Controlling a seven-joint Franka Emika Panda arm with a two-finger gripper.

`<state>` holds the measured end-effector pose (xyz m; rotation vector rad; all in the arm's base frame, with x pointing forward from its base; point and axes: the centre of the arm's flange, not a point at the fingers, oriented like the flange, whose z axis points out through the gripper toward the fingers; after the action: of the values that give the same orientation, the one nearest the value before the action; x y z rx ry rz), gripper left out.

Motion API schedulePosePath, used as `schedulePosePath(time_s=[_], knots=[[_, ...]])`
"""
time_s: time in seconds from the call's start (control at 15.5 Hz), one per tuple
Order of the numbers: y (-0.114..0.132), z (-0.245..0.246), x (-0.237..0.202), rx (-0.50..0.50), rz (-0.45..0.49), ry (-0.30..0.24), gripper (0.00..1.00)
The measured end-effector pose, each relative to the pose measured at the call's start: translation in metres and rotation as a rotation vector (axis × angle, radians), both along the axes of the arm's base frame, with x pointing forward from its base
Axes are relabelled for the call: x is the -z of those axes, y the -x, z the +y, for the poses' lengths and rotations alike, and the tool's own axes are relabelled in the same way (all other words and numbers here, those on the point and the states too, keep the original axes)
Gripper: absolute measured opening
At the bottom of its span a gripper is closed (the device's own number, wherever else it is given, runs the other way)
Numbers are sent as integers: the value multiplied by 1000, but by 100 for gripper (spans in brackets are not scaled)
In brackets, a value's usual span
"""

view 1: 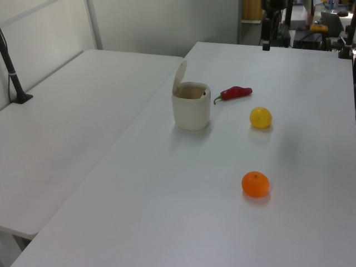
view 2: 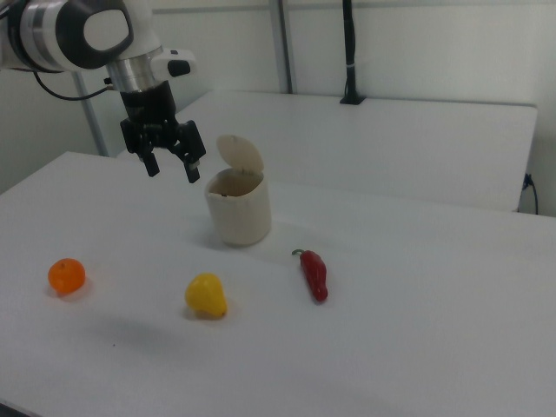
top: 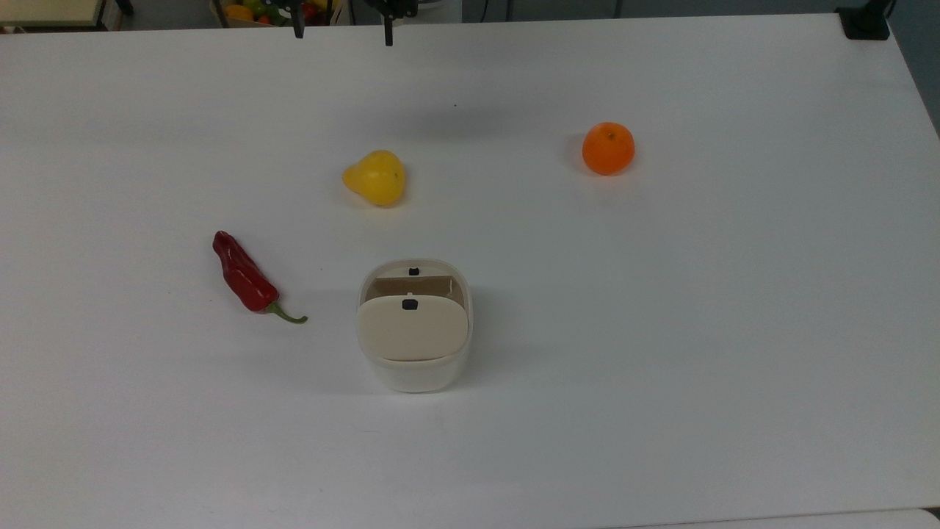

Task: Close garbage bin

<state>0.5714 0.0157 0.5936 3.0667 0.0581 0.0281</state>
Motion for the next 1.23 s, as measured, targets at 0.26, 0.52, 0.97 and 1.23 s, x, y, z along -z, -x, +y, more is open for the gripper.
schedulePosePath(time_s=[0.26,0.52,0.97,1.23], knots=[[2,0,2,1,18,1,100],[2,0,2,2,22,1,100],[2,0,2,2,22,1,100],[2,0,1,2,21,1,89]])
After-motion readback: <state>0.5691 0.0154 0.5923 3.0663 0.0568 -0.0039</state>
